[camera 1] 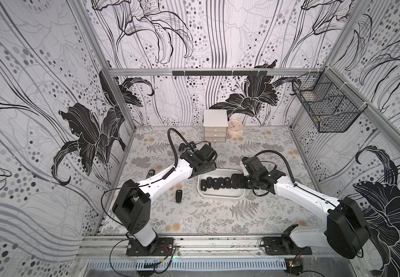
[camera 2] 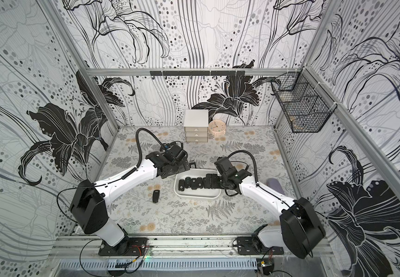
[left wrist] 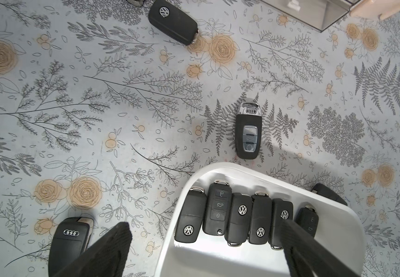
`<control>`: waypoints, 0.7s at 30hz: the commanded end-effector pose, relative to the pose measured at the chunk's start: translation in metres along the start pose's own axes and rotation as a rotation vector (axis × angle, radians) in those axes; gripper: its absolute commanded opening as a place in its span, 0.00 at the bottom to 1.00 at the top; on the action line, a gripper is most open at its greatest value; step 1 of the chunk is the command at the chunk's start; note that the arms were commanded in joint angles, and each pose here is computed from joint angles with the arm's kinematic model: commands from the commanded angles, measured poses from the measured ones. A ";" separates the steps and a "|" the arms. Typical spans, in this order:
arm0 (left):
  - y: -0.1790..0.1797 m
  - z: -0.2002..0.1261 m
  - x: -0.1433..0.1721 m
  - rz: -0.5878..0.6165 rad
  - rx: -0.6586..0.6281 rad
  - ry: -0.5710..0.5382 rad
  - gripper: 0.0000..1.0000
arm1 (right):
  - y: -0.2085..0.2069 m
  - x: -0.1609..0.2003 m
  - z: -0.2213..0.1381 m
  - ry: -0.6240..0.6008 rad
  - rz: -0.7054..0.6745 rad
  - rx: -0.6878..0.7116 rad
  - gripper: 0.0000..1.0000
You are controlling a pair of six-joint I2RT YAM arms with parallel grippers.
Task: Place the car key into the storage box
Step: Move the storage box to the center of the board.
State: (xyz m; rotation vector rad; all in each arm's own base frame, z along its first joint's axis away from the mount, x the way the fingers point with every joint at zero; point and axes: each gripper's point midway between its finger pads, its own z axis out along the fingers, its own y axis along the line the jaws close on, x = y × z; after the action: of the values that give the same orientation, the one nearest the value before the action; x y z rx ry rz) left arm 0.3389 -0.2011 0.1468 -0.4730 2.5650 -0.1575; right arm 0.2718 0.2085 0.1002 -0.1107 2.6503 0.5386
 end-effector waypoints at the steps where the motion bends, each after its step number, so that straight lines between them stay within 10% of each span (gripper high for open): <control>1: 0.009 -0.005 -0.011 -0.023 0.001 -0.047 0.99 | 0.017 -0.010 0.006 -0.005 -0.002 -0.075 1.00; 21: 0.033 -0.009 -0.021 -0.054 -0.010 -0.063 0.99 | 0.057 -0.008 0.031 0.045 -0.027 -0.134 1.00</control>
State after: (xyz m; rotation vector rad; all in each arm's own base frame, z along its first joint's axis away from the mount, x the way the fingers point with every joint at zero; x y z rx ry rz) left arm 0.3387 -0.1694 0.1505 -0.5463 2.5331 -0.1472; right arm 0.2747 0.2595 0.0886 -0.1945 2.6805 0.6662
